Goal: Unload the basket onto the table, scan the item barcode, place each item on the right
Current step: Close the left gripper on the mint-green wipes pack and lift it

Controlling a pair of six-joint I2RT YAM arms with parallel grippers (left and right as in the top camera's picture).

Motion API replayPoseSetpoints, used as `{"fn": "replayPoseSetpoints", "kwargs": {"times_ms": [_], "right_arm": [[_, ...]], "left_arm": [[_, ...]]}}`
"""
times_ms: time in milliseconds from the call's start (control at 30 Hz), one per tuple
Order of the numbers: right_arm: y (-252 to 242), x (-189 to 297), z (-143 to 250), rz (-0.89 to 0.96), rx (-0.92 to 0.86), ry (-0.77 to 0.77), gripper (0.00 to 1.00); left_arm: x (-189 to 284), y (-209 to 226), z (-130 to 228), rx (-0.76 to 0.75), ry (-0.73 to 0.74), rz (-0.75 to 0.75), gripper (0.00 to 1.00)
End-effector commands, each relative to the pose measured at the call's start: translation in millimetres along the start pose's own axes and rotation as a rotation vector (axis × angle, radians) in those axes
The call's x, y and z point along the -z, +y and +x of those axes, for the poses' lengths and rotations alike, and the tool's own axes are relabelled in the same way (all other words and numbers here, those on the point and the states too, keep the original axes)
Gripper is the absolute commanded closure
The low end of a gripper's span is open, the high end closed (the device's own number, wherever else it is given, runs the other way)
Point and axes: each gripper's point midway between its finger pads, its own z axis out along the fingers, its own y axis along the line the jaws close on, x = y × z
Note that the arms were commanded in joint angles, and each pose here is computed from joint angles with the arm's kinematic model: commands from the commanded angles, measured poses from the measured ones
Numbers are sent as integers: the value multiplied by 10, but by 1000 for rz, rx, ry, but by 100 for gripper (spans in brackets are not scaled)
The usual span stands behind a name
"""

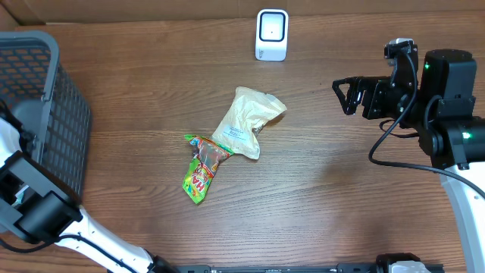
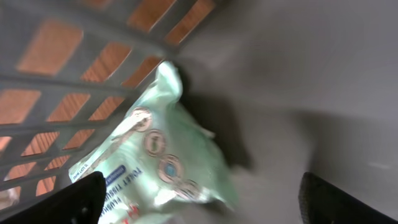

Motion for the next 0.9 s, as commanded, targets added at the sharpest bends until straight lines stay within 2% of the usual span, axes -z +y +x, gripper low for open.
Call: {"fn": "replayPoseSetpoints", "kwargs": {"times_ms": [0, 133, 200, 233, 267, 333, 367, 633, 867], "right_arm": [[73, 48, -95, -15, 18, -26, 0], [74, 48, -96, -15, 18, -26, 0], [74, 48, -96, -15, 18, -26, 0], [73, 48, -95, -15, 18, -25, 0], [73, 48, -94, -15, 18, -25, 0], [73, 48, -95, -15, 18, -25, 0], [73, 48, -94, -15, 18, -25, 0], [73, 48, -95, -15, 18, -26, 0], [73, 47, -96, -15, 18, -25, 0]], "left_arm": [[-164, 153, 47, 32, 33, -42, 16], [-254, 261, 86, 56, 52, -44, 24], [-291, 252, 105, 61, 61, -27, 32], [-315, 241, 118, 62, 66, -16, 41], [-332, 219, 130, 62, 72, -5, 60], [-370, 153, 164, 56, 86, 21, 87], [-378, 129, 176, 54, 91, 33, 96], [-235, -111, 206, 32, 104, 116, 96], [488, -256, -180, 76, -45, 285, 96]]}}
